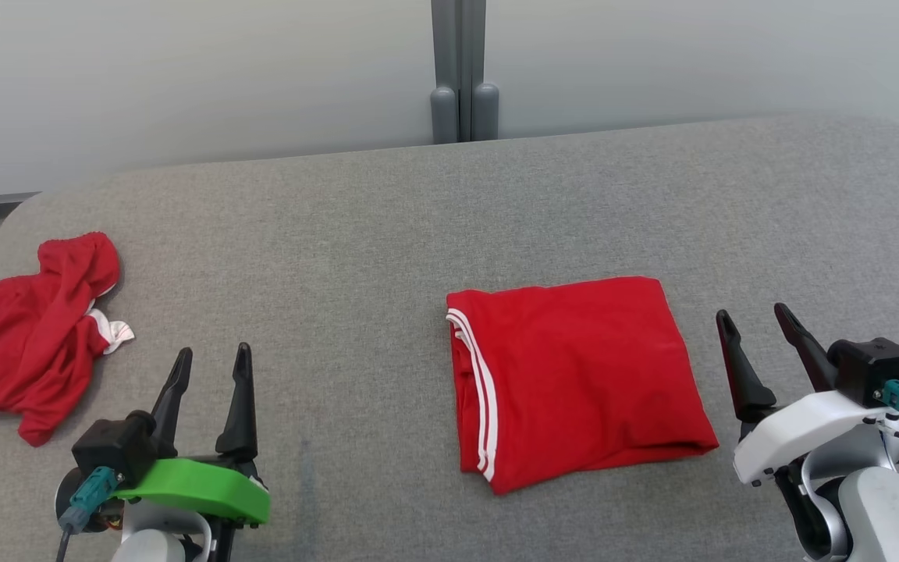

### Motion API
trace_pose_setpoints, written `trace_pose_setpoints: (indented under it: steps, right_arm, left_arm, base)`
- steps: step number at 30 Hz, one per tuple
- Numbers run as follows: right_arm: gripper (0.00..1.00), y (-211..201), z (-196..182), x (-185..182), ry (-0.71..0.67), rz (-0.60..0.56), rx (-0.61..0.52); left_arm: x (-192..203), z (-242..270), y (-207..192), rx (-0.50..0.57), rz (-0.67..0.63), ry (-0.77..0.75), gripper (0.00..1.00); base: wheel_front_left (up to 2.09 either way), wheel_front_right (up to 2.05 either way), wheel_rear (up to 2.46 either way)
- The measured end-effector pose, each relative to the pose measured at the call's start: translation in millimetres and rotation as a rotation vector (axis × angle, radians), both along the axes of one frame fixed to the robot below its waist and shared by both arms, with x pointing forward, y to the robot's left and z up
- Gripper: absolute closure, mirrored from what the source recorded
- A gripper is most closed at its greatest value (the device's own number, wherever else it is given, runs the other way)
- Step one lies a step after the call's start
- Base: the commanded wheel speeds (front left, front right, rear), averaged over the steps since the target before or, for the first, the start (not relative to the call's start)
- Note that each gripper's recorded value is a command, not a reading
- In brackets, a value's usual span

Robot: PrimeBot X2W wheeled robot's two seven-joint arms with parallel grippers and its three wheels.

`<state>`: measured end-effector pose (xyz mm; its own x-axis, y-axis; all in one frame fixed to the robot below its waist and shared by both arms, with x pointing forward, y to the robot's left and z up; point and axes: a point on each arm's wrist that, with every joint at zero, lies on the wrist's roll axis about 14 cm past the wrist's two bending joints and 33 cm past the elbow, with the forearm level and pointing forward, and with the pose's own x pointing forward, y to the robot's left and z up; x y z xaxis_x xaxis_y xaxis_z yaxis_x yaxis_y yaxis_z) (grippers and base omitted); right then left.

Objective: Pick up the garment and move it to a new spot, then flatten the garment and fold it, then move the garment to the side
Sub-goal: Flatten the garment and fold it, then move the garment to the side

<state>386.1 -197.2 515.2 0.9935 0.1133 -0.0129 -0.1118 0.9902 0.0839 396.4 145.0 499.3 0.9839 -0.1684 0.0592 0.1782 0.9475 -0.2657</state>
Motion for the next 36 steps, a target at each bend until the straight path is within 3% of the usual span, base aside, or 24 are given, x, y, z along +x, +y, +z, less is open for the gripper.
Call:
trace_pose_setpoints:
  steps: [22, 36]
  right_arm:
    - [0.00, -2.4, -9.8, 8.9, 0.058, -0.009, 0.048]
    - [0.00, 16.8, -93.8, 31.9, 0.627, 0.028, 0.131]
  left_arm:
    - [-2.8, -6.2, 10.4, -0.003, 0.036, 0.016, 0.00]
    - [10.2, -17.4, 15.2, 0.002, 0.046, 0.042, 0.00]
  base:
    - [0.00, 0.00, 0.00]
    - [0.00, 0.00, 0.00]
